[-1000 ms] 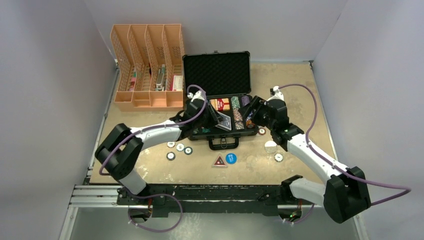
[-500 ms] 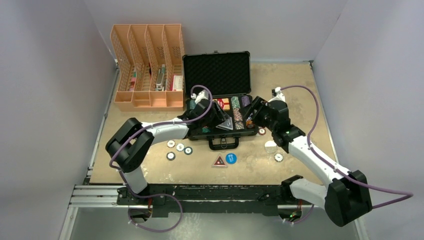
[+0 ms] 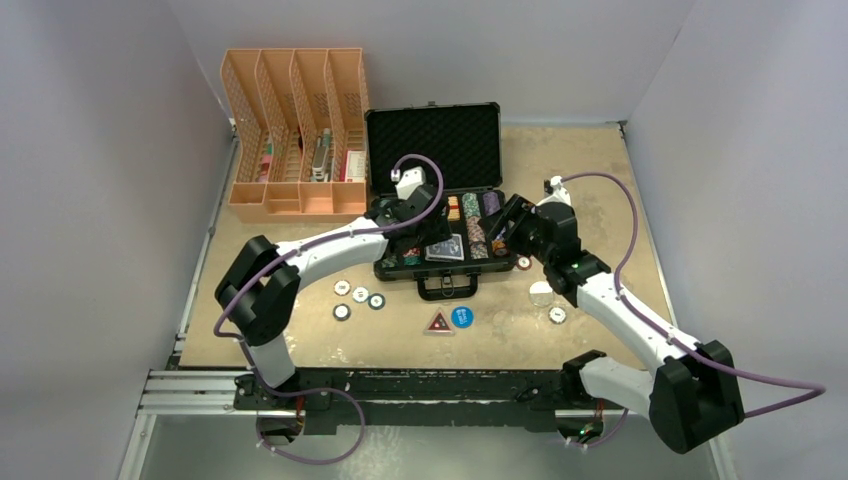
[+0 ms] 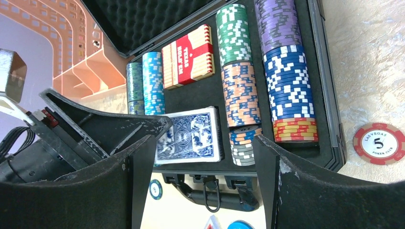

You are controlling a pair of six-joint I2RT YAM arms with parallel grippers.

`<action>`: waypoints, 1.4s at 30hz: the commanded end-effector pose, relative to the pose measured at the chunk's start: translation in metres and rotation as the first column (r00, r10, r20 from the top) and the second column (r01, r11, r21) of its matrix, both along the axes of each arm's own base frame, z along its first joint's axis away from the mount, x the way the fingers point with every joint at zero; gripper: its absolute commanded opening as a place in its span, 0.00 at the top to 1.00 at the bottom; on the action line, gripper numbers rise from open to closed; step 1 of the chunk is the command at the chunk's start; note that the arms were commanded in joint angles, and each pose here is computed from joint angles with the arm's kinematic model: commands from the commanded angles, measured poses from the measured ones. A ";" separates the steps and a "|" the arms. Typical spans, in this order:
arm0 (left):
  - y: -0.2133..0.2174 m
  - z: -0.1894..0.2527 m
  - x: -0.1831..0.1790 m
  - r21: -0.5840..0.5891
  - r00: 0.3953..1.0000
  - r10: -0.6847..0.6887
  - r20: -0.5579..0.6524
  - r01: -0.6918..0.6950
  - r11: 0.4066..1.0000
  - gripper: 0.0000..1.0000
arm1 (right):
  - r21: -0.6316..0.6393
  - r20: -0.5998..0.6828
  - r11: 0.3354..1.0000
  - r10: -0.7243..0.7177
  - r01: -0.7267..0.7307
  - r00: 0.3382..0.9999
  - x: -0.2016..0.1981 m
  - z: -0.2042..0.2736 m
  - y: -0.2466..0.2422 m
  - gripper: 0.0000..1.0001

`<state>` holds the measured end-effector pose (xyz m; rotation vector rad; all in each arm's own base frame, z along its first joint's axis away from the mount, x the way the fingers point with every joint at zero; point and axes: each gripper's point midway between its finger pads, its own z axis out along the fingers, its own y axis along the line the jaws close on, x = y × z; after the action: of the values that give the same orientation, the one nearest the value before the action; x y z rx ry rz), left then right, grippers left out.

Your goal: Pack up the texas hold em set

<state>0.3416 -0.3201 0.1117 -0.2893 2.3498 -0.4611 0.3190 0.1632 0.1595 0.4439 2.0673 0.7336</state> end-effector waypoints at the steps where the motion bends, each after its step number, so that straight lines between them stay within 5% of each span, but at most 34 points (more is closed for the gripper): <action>1: 0.012 0.011 -0.001 0.050 1.000 -0.001 0.031 -0.001 0.999 0.45 | 0.010 0.052 1.000 -0.017 0.017 0.999 0.006 0.013 -0.002 0.24; 5: 0.010 0.005 -0.003 0.056 1.000 -0.020 0.015 0.019 0.998 0.53 | 0.010 0.048 1.000 -0.013 0.013 0.999 0.006 0.011 -0.002 0.24; 17: -0.001 -0.015 -0.009 0.028 0.998 -0.055 -0.039 0.056 0.998 0.49 | -0.001 0.046 1.000 -0.012 0.012 0.999 0.005 0.008 -0.003 0.27; 24: -0.012 -0.024 -0.009 -0.002 0.995 -0.095 -0.045 0.095 0.995 0.69 | -0.010 0.041 1.000 -0.020 0.020 0.999 0.005 0.010 -0.005 0.30; 30: -0.018 -0.031 -0.010 -0.019 0.992 -0.117 -0.053 0.116 0.993 0.72 | -0.022 0.042 0.999 -0.025 0.026 0.999 0.002 0.014 -0.008 0.31; 38: -0.005 0.042 0.004 0.007 0.984 -0.121 0.132 0.121 0.993 0.67 | -0.133 0.041 0.991 -0.026 0.031 0.999 0.000 0.024 -0.021 0.30; 42: 0.024 0.092 0.002 0.040 0.965 -0.079 0.249 0.071 0.997 0.62 | -0.227 -0.014 0.969 0.093 -0.094 0.996 -0.010 0.013 -0.013 0.30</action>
<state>0.3372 -0.3202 0.1165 -0.1255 2.3442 -0.4682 0.3109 0.1486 0.1622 0.3546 2.1241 0.5993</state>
